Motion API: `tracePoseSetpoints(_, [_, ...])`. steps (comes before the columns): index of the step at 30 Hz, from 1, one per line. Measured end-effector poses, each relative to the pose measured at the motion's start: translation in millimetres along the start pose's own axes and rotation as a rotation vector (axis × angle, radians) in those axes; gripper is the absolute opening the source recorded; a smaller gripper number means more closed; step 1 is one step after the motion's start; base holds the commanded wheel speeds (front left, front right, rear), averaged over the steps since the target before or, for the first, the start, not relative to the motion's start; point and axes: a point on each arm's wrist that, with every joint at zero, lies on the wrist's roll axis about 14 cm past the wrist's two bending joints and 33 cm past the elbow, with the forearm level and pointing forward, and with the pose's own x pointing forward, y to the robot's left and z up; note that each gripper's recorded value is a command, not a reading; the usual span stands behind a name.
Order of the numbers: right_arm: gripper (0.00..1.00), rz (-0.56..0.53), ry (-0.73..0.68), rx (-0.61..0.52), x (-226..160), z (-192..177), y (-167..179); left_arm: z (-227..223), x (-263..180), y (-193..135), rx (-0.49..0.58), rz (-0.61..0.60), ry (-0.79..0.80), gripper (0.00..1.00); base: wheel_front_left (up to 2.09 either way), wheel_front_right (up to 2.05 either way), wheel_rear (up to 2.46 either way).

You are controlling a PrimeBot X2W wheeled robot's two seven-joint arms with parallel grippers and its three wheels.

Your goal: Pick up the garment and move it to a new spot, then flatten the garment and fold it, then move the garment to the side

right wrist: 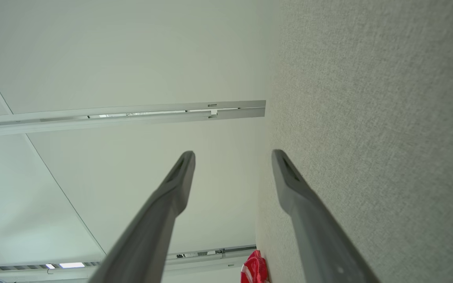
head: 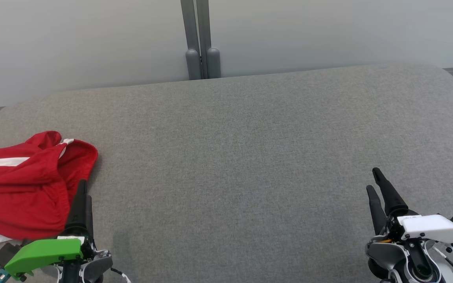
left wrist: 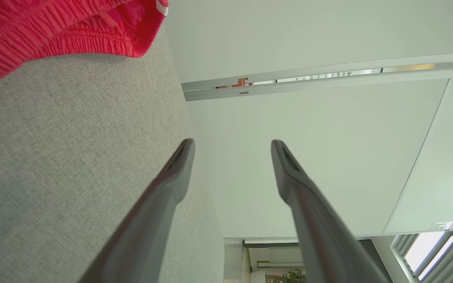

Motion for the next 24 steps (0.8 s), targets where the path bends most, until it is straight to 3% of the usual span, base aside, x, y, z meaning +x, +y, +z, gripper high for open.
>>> tracePoseSetpoints(7, [1.0, 0.036, 0.011, -0.079, 4, -7, 12, 0, 1, -7, 0.099, -0.021, -0.012, 1.0, 0.0, 0.0, 0.0])
tracePoseSetpoints(24, [1.0, 0.108, 0.058, -0.485, 10, -22, 29, -8, 2, -21, 0.44, -0.073, -0.013, 1.0, 0.0, 0.0, 0.0])
